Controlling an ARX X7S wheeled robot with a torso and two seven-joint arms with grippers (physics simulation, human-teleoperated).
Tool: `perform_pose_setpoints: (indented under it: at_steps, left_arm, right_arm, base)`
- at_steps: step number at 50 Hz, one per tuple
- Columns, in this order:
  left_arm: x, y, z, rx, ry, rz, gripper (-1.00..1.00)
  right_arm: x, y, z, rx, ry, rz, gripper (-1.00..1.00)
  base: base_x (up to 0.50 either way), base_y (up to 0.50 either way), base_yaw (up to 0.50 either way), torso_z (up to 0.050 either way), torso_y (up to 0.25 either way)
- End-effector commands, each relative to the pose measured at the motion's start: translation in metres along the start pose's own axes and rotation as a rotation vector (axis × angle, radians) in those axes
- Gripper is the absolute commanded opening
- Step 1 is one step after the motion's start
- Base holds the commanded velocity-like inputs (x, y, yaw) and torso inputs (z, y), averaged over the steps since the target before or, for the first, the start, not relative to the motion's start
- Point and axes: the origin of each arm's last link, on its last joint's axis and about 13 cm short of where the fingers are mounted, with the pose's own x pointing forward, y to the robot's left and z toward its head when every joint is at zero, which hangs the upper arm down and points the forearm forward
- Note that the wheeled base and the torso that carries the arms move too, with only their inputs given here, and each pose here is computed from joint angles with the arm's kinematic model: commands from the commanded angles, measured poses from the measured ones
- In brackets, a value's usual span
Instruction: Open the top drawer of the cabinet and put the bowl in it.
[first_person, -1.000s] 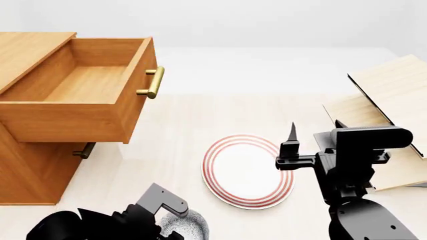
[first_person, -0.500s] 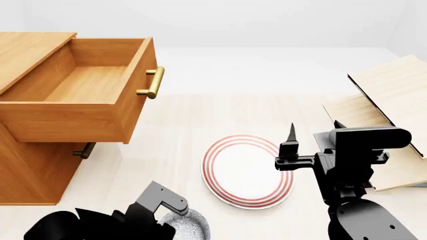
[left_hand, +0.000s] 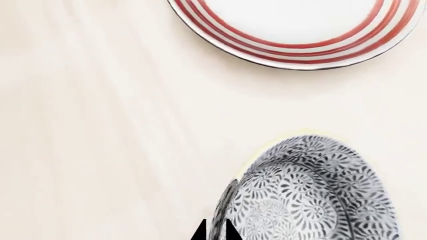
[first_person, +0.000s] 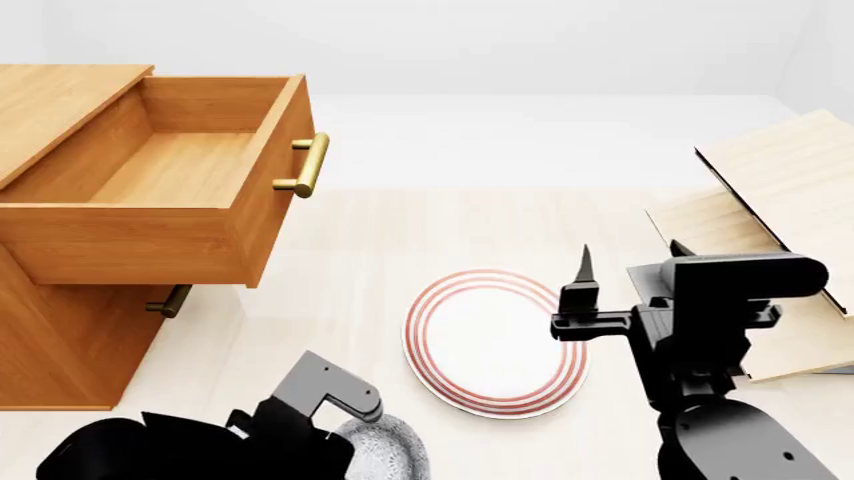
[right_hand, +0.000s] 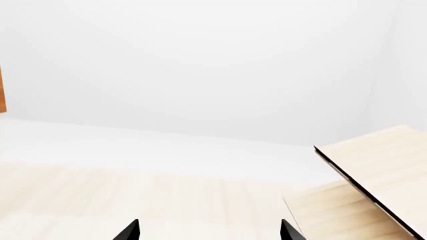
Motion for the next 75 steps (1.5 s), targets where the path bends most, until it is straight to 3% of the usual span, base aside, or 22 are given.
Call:
perform_pose_setpoints:
  at_steps: [1, 31, 49, 57, 65, 75]
  left_arm:
    - [-0.017, -0.006, 0.008, 0.031, -0.077, 0.011, -1.00]
    - [-0.065, -0.020, 0.036, 0.101, -0.254, 0.013, -1.00]
    - [-0.103, -0.022, 0.066, 0.129, -0.396, 0.040, -1.00]
    - [-0.126, -0.024, 0.090, 0.130, -0.522, 0.049, -1.00]
    - [-0.160, -0.022, 0.134, 0.070, -0.694, 0.050, -1.00]
    - [-0.192, -0.022, 0.170, 0.017, -0.815, 0.087, -1.00]
  right_arm:
    - [-0.002, 0.000, 0.001, -0.001, -0.007, -0.001, 1.00]
    - [-0.006, -0.001, 0.009, 0.002, -0.025, -0.004, 1.00]
    - [-0.017, -0.012, 0.021, 0.021, -0.062, -0.048, 1.00]
    - [-0.023, -0.015, 0.025, 0.020, -0.078, -0.055, 1.00]
    - [-0.025, -0.015, 0.027, 0.022, -0.086, -0.056, 1.00]
    - [-0.026, -0.016, 0.028, 0.023, -0.089, -0.057, 1.00]
  base:
    - [0.00, 0.00, 0.00, 0.000, 0.000]
    - [0.00, 0.00, 0.00, 0.000, 0.000]
    - [0.00, 0.00, 0.00, 0.000, 0.000]
    - [0.00, 0.00, 0.00, 0.000, 0.000]
    - [0.00, 0.00, 0.00, 0.000, 0.000]
    - [0.00, 0.00, 0.00, 0.000, 0.001]
